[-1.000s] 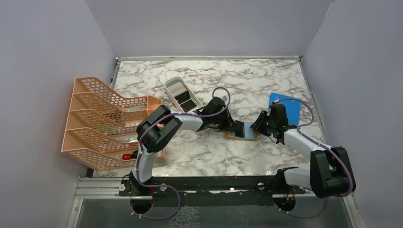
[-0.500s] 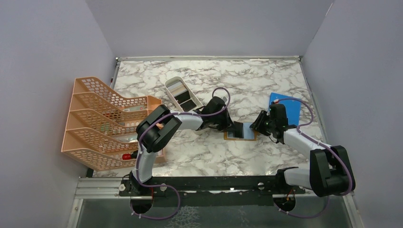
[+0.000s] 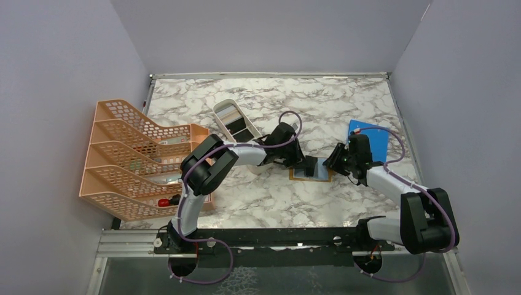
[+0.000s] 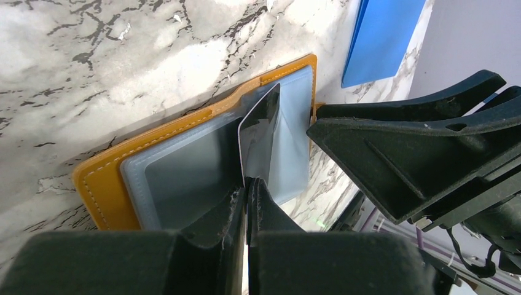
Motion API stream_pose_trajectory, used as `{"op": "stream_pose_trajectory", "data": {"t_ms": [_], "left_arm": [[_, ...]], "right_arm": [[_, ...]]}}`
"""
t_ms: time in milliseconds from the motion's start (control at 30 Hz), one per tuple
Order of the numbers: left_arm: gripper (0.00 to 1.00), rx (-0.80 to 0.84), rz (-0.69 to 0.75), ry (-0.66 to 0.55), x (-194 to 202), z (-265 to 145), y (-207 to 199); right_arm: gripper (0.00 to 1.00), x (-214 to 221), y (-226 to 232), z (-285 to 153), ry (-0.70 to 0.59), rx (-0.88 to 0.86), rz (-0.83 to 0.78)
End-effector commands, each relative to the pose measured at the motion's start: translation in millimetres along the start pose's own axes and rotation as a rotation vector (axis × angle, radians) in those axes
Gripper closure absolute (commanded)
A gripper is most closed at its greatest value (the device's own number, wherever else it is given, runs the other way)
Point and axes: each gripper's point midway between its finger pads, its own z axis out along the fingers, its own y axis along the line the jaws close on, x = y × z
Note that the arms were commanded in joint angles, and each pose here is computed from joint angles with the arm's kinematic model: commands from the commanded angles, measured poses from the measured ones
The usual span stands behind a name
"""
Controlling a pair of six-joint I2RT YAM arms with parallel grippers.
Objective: Put the credit cards into the card holder
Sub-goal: Insert the credit card into the card holder.
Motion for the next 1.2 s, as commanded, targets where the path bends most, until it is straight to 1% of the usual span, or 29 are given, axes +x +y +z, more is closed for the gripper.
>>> {"op": "stream_pose_trajectory", "data": {"t_ms": [0, 33, 233, 467, 567, 800, 1000, 1167], "left_arm": [[0.98, -0.099, 0.038, 0.063, 20.8, 6.2, 26.0], [1.00, -0.103, 0.045, 0.067, 19.6, 4.2, 26.6], [1.00, -0.159, 0.100, 0.154, 31.5, -9.6, 41.2], [1.00, -0.187, 0.086, 0.177, 35.4, -19.4, 49.3], [1.00, -0.191, 0.080, 0.162, 31.4, -20.4, 47.5], [1.00, -0.225, 0.065, 0.168, 32.4, -19.9, 57.3], [1.00, -0.273, 0.074, 0.118, 24.9, -25.0, 63.8], [1.00, -0.260, 0.048, 0.112, 22.1, -23.5, 57.5]], "right_arm": [[0.58, 28.6, -2.4, 0.5, 0.113, -0.009, 0.012], [0.58, 28.1, -3.0, 0.1, 0.110, -0.005, 0.010], [0.58, 28.8, -6.7, -0.8, 0.113, 0.013, 0.000], [0.58, 25.7, -8.3, -4.4, 0.102, 0.028, -0.009], [0.58, 24.5, -7.0, -5.2, 0.097, 0.023, -0.009], [0.58, 28.5, -11.4, -2.2, 0.108, 0.038, -0.004], [0.59, 25.1, -11.9, -3.5, 0.092, 0.046, -0.003], [0.60, 23.4, -10.9, -4.3, 0.086, 0.043, -0.006]]}}
